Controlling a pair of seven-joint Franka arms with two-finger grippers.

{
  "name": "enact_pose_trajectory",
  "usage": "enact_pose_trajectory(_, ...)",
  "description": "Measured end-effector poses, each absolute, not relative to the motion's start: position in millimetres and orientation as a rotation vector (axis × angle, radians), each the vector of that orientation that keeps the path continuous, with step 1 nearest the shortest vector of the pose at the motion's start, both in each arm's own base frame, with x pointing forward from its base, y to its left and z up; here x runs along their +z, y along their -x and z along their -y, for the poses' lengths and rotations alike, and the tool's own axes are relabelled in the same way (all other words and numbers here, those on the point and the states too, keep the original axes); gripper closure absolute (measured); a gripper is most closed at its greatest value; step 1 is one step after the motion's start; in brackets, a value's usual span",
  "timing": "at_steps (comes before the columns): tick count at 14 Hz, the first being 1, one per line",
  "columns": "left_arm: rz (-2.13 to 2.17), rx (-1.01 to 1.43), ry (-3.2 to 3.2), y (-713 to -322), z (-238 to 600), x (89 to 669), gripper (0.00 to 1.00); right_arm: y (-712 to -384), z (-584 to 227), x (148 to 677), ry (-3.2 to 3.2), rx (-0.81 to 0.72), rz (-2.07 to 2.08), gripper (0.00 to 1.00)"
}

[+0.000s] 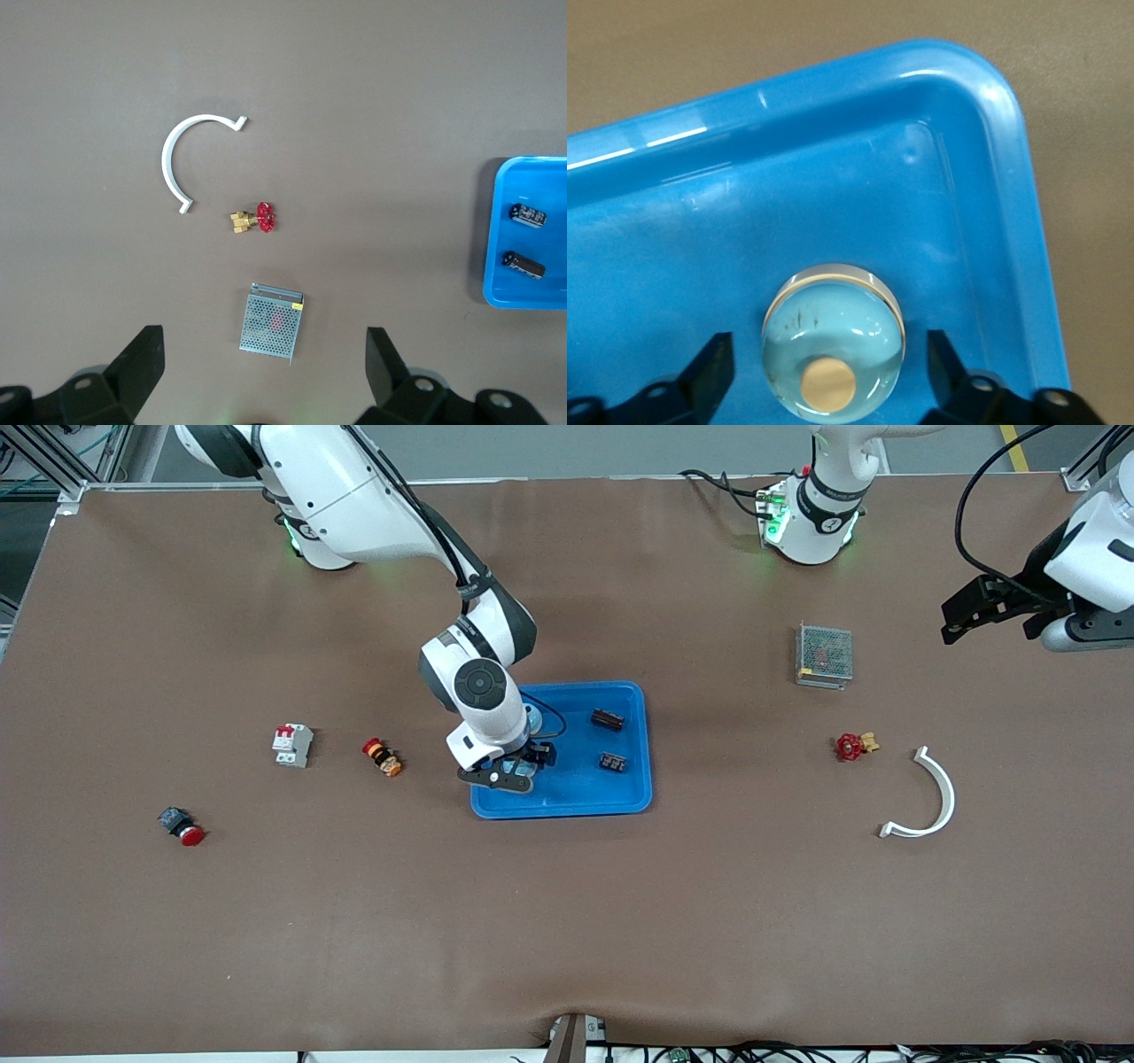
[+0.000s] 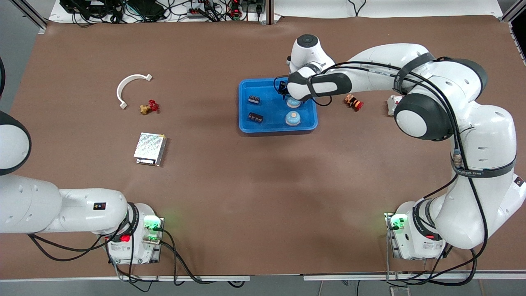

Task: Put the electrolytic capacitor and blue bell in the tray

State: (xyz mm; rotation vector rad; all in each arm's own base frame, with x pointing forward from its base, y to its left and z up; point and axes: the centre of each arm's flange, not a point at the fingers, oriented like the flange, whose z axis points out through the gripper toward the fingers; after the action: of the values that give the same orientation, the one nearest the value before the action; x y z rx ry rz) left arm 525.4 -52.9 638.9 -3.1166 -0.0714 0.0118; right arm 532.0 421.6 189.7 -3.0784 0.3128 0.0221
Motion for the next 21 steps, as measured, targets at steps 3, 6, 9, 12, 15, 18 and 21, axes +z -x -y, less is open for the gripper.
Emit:
enact_pose_trajectory(3,0.078,0.001,3.117,-525.8,50.7,641.9,0.0,-535.9,-424.4,202.5,3.077,0.014,-0.308,0.0)
enact_pose_trajectory(6,0.078,0.0,3.117,-525.8,50.6,642.2,0.0,-538.6,-420.3,255.4,3.114,0.058,-0.257,0.0)
enact_pose_trajectory(9,0.078,-0.001,3.118,-525.9,50.4,642.5,0.0,-540.5,-395.5,346.3,3.134,0.074,-0.191,0.0)
enact_pose_trajectory(12,0.08,-0.001,3.117,-526.0,50.0,642.4,0.0,-529.8,-360.1,428.8,3.147,0.094,-0.116,0.0)
enact_pose_trajectory(15,0.08,0.002,3.117,-526.4,49.8,641.6,0.0,-510.2,-330.5,491.7,3.157,0.11,-0.06,0.0)
enact_pose_trajectory(18,0.082,0.004,3.117,-526.6,49.1,641.1,0.0,-494.6,-282.6,542.6,3.145,0.074,0.005,0.0)
enact_pose_trajectory(21,0.083,0.004,3.117,-526.7,48.7,641.0,0.0,-491.9,-219.1,575.3,3.129,0.02,0.022,0.0)
